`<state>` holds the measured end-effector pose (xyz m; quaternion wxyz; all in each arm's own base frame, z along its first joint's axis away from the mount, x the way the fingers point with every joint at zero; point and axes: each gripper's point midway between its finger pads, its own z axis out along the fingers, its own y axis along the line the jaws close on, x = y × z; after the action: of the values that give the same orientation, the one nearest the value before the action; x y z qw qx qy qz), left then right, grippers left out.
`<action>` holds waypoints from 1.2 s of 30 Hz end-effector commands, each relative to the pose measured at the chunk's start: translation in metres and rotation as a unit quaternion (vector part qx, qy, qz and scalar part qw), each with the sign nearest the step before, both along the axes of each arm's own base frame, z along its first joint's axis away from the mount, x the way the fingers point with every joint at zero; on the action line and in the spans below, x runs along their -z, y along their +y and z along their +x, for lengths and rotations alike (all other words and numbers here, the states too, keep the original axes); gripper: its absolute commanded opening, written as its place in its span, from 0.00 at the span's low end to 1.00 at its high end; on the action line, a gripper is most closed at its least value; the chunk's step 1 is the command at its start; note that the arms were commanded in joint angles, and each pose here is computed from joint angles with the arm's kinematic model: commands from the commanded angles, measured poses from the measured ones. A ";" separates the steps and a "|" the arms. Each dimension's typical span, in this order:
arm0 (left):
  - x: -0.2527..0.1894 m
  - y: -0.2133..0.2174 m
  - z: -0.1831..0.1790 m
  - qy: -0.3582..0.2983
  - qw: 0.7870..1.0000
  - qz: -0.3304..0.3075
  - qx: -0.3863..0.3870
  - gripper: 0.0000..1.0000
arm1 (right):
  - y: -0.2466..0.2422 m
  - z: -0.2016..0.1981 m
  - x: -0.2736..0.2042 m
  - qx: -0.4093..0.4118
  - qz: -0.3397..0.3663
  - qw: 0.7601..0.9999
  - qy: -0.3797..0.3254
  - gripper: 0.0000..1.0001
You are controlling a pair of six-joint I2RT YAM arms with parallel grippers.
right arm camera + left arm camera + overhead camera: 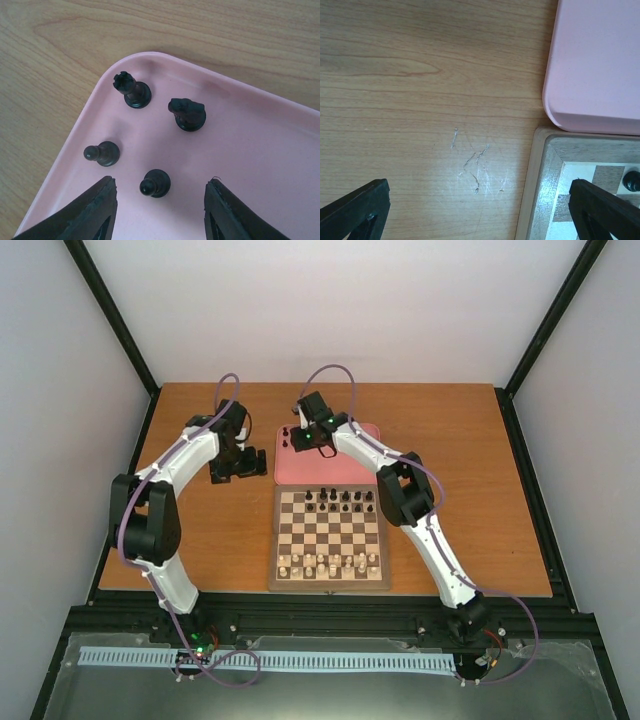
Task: Set up the chess pieces on the board
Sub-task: Pick up the chess piece from the storage box.
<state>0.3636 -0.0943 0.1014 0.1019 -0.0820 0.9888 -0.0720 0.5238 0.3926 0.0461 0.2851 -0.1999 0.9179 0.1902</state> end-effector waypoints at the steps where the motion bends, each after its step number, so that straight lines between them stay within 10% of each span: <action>1: -0.006 -0.003 0.014 -0.014 1.000 -0.009 -0.005 1.00 | 0.003 0.012 0.002 0.015 0.012 1.000 -0.011 0.48; 25: 0.001 -0.006 0.018 -0.002 1.000 -0.011 0.002 1.00 | -0.004 0.018 0.019 0.025 0.016 1.000 0.005 0.12; 36: -0.001 -0.004 0.018 -0.006 1.000 -0.006 0.004 1.00 | -0.012 0.002 -0.072 -0.004 0.024 0.998 -0.049 0.07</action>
<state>0.3713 -0.0977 0.0924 0.0906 -0.0814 0.9898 -0.0734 0.5303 0.3867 0.0409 0.2872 -0.1887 0.9185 0.1956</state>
